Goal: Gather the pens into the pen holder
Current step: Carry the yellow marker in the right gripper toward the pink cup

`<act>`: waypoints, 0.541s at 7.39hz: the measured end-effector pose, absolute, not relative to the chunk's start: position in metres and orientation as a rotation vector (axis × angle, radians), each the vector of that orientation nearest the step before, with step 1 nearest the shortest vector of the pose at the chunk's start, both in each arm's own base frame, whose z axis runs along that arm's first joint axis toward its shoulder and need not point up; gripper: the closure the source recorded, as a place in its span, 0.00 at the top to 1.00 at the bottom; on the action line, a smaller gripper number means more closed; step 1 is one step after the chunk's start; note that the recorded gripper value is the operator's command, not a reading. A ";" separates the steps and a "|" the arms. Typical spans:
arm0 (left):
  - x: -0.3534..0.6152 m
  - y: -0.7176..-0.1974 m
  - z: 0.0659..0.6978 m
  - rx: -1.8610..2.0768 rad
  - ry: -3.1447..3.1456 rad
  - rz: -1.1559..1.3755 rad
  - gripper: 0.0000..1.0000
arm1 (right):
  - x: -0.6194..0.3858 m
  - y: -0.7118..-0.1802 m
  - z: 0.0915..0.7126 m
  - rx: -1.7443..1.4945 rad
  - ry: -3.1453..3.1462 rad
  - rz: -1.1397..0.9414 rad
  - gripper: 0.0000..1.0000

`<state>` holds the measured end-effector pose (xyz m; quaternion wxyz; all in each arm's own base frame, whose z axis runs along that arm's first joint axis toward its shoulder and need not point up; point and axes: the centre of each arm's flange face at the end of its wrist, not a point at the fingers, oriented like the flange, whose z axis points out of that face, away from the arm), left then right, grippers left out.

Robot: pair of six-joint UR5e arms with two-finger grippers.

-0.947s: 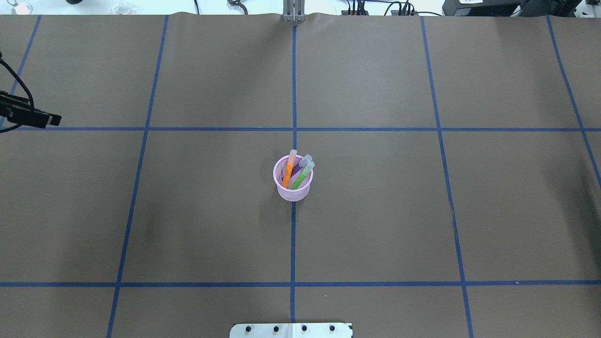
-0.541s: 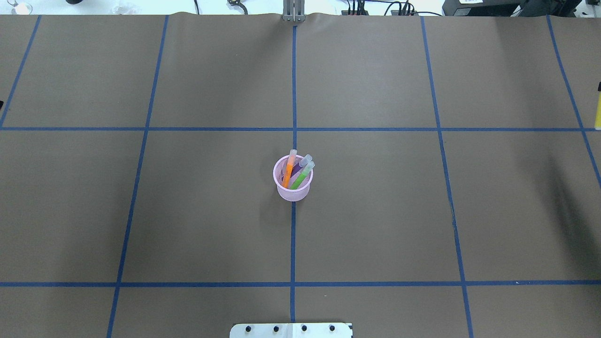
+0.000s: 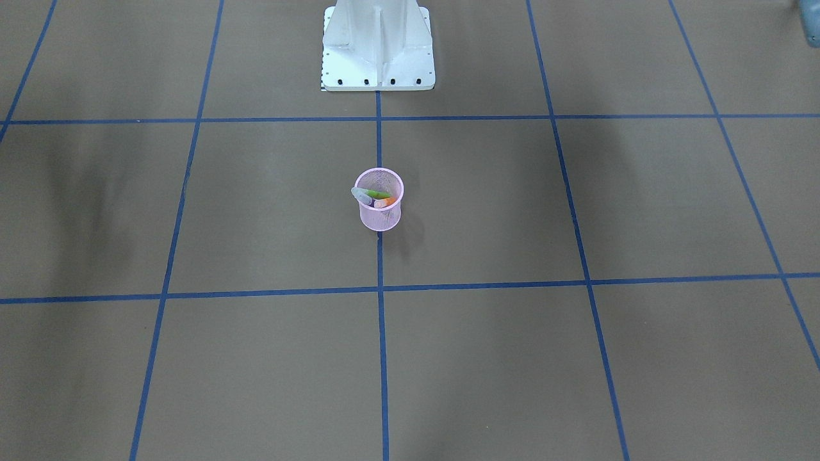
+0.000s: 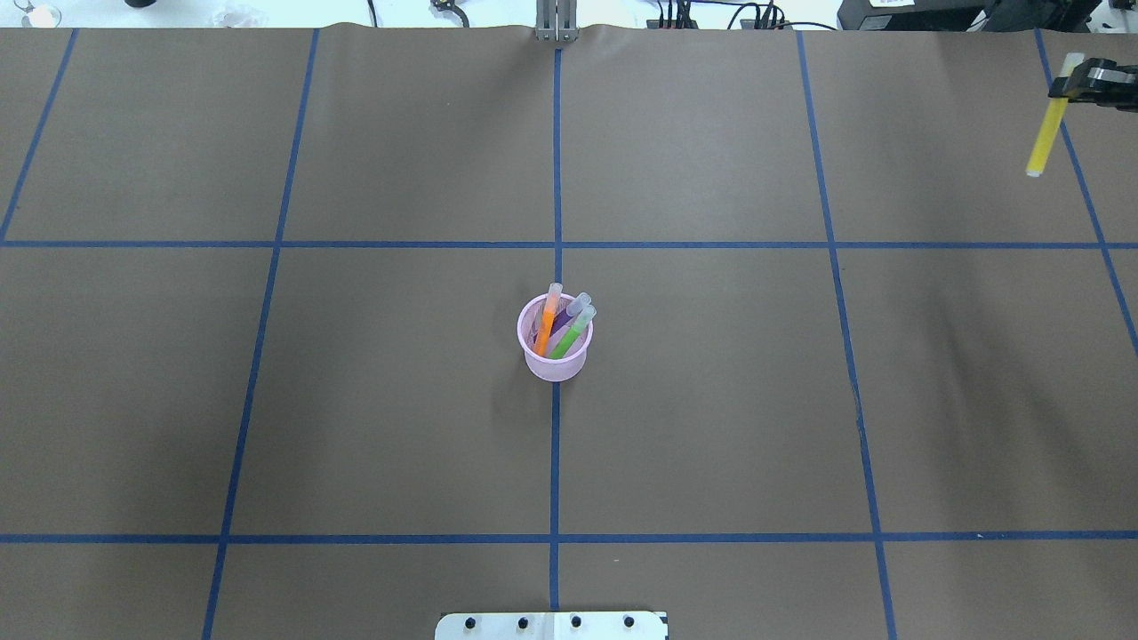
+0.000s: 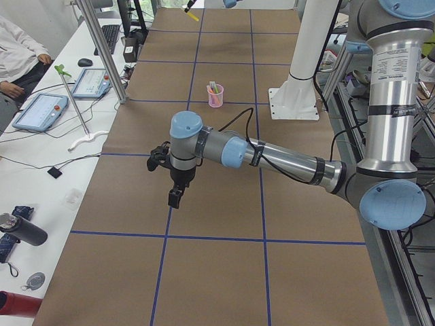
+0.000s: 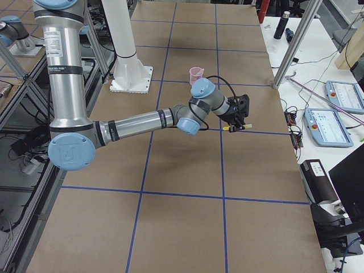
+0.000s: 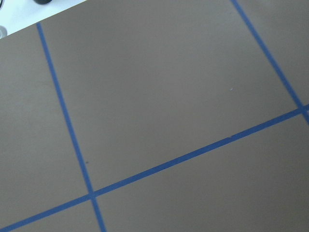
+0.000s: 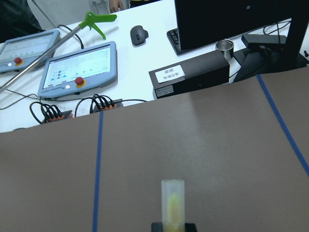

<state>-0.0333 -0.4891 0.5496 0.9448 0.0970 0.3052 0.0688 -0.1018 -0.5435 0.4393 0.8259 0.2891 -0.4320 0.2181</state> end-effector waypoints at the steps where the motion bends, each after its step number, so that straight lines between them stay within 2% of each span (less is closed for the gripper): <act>1: -0.045 -0.485 0.560 0.168 0.639 0.106 1.00 | -0.124 -0.549 0.417 0.636 -0.944 0.487 0.00; 4: -0.048 -0.481 0.565 0.148 0.683 0.087 1.00 | -0.234 -0.544 0.316 0.669 -0.921 0.585 0.00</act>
